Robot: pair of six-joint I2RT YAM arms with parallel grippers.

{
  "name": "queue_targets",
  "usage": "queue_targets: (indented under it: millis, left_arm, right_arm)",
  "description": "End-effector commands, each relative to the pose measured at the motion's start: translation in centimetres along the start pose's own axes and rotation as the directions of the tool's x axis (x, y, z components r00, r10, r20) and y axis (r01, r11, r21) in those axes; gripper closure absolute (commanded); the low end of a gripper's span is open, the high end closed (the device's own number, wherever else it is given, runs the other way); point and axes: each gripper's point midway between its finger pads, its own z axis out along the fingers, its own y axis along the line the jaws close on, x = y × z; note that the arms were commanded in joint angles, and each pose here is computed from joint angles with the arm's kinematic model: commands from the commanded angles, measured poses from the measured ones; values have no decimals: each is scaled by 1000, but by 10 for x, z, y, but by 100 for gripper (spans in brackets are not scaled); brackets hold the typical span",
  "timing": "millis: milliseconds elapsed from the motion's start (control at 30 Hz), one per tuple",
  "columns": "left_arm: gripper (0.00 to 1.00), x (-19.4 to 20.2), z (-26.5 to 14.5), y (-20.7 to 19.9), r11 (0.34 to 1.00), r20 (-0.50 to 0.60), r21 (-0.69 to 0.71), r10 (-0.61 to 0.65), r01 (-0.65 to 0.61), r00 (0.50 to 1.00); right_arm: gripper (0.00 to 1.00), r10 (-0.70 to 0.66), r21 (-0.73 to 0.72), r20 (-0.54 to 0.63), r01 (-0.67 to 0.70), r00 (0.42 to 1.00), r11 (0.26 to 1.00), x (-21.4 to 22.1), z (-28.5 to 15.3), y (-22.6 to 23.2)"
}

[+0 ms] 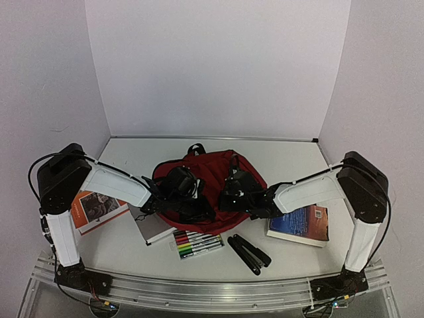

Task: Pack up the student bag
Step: Unzip the student bag at the center of the board.

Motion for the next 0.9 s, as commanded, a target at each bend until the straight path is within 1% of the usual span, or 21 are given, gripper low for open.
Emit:
queue_targets:
  millis: [0, 100, 133, 300, 633, 867]
  left_arm:
    - [91, -13, 1, 9, 998, 50, -65, -19, 22, 999]
    - [99, -12, -7, 10, 997, 67, -64, -26, 30, 997]
    - [100, -13, -9, 9, 998, 73, -60, -25, 29, 997]
    - [100, -11, -20, 5, 998, 75, -50, -21, 25, 997]
    - [100, -14, -46, -3, 999, 109, -37, -31, 35, 994]
    - [100, -18, -63, -13, 1000, 134, -21, -12, 15, 991]
  right_arm:
    - [100, 38, -42, 61, -36, 997, 998, -22, -16, 12]
    - [100, 49, -24, 70, -47, 996, 999, -22, -17, 7]
    - [100, 51, -18, 71, -49, 996, 999, -22, -17, 6]
    - [100, 62, 12, 79, -64, 995, 998, -21, -16, -1]
    - [100, 44, 172, 125, -65, 991, 983, -29, -24, -34]
    - [100, 54, 224, 140, -84, 989, 971, -38, -27, -54]
